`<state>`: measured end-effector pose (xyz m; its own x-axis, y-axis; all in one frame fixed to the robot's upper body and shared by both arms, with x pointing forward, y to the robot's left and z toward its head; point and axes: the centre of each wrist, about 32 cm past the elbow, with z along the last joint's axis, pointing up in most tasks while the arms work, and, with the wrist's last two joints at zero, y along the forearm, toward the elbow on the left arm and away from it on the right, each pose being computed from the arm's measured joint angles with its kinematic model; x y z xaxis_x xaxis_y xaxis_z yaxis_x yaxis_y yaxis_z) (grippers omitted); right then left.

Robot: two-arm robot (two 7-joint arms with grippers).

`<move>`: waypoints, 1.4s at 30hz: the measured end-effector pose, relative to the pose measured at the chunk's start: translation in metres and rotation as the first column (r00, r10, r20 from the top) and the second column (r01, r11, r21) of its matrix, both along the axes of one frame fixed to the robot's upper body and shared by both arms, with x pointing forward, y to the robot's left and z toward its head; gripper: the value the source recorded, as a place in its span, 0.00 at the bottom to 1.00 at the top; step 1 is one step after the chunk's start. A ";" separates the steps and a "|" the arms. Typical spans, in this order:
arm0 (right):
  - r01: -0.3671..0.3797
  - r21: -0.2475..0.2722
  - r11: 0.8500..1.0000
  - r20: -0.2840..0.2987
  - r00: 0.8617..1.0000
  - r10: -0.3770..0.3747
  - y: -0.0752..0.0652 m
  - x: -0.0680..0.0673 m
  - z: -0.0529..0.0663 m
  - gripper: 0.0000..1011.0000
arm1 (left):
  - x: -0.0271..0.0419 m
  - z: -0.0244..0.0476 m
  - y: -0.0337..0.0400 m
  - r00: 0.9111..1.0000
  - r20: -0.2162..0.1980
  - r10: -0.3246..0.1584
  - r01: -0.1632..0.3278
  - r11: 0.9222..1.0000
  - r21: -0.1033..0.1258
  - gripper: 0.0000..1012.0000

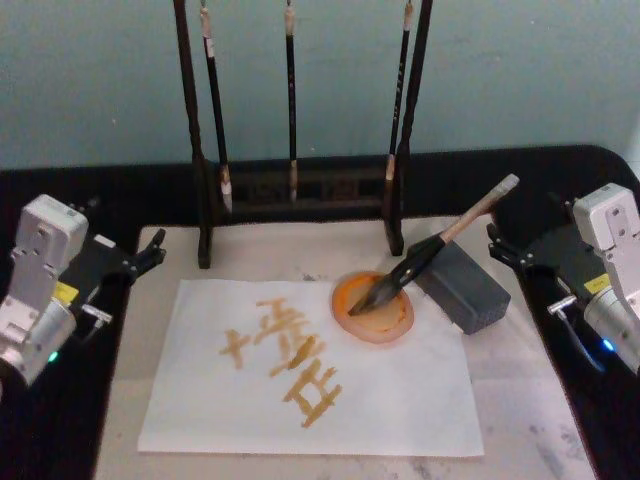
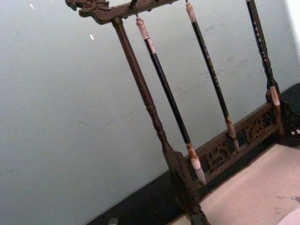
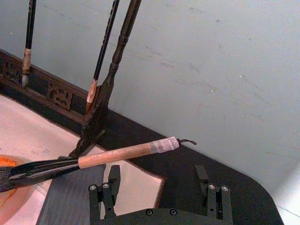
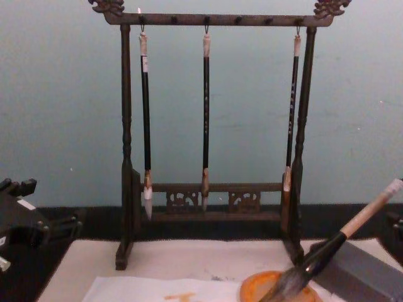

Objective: Pick up the brush from the inkstone, write on the paper, then place the brush back to its original position.

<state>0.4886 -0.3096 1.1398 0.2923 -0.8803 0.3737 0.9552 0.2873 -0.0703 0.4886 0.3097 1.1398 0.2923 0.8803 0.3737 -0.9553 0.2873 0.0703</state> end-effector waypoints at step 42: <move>0.000 0.000 1.000 0.000 1.000 0.000 0.000 0.000 0.000 0.99 | 0.0000 0.0000 0.0000 1.000 0.000 0.000 0.000 1.000 0.000 1.00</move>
